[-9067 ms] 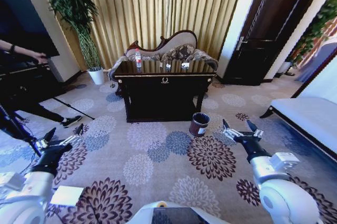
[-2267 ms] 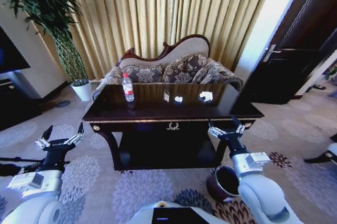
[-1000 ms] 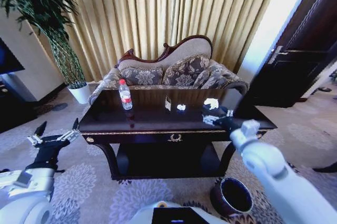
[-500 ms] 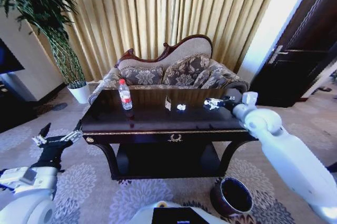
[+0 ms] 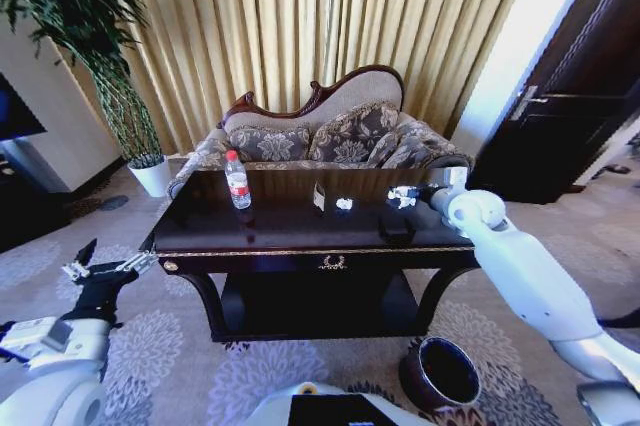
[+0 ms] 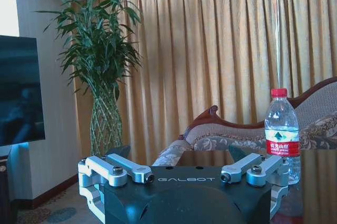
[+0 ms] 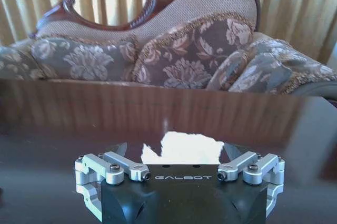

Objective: Move to the front of the table and place the trash on the table into the trash bin.

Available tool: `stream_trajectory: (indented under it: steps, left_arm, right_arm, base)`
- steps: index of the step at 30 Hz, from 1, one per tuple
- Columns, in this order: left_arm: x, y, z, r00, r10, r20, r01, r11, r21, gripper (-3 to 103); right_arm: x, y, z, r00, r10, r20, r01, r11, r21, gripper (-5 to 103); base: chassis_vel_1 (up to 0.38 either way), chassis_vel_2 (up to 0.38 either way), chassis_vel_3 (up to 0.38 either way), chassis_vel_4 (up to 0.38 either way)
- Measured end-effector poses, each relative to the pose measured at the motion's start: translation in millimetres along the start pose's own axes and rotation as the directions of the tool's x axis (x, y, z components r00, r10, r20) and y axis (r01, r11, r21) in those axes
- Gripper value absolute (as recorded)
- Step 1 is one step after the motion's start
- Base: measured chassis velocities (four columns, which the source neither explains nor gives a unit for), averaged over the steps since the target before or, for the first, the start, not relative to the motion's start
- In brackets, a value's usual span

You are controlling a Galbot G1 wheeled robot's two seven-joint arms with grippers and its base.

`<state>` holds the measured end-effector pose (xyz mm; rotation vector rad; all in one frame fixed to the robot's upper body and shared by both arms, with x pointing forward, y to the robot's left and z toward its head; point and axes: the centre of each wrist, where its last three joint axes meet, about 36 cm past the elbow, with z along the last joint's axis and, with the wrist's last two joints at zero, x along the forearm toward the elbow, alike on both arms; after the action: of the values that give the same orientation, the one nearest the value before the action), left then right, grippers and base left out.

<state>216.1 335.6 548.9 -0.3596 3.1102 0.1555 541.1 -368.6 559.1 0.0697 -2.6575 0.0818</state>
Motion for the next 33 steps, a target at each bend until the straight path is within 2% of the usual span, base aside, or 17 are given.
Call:
stream_trajectory:
  steps: [23,25,27,28,30,33]
  left_arm:
    - [0.9,0.6,0.6,1.000,0.002,-0.002,-0.002,1.000,-0.001,100]
    - [0.9,0.6,0.6,1.000,0.001,-0.002,-0.001,1.000,0.000,100]
    - [1.0,0.1,1.0,1.000,0.002,-0.003,-0.002,1.000,0.002,100]
    - [1.0,0.1,1.0,1.000,0.002,-0.003,-0.002,1.000,0.002,100]
    - [1.1,-0.3,1.2,1.000,0.004,-0.003,-0.004,1.000,0.004,100]
    - [1.2,-0.5,1.4,1.000,0.005,-0.004,-0.005,1.000,0.005,100]
  right_arm:
    - [-37.1,-25.2,15.6,0.993,0.092,-0.078,-0.093,0.996,-0.009,100]
    - [-37.0,-25.6,16.4,0.993,0.088,-0.078,-0.089,0.996,-0.013,103]
    - [-36.2,-26.5,19.1,0.994,0.075,-0.079,-0.076,0.997,-0.015,95]
    - [-36.2,-26.5,19.1,0.994,0.075,-0.079,-0.076,0.997,-0.015,95]
    - [-34.8,-26.3,21.5,0.994,0.073,-0.078,-0.074,0.997,-0.013,85]
    - [-33.7,-26.3,24.7,0.994,0.072,-0.078,-0.073,0.997,-0.015,85]
  base:
    - [0.000,0.000,0.000,0.000]
    - [0.000,0.000,0.000,0.000]
    - [0.000,0.000,0.000,0.000]
    - [0.000,0.000,0.000,0.000]
    - [0.000,0.000,0.000,0.000]
    - [0.000,0.000,0.000,0.000]
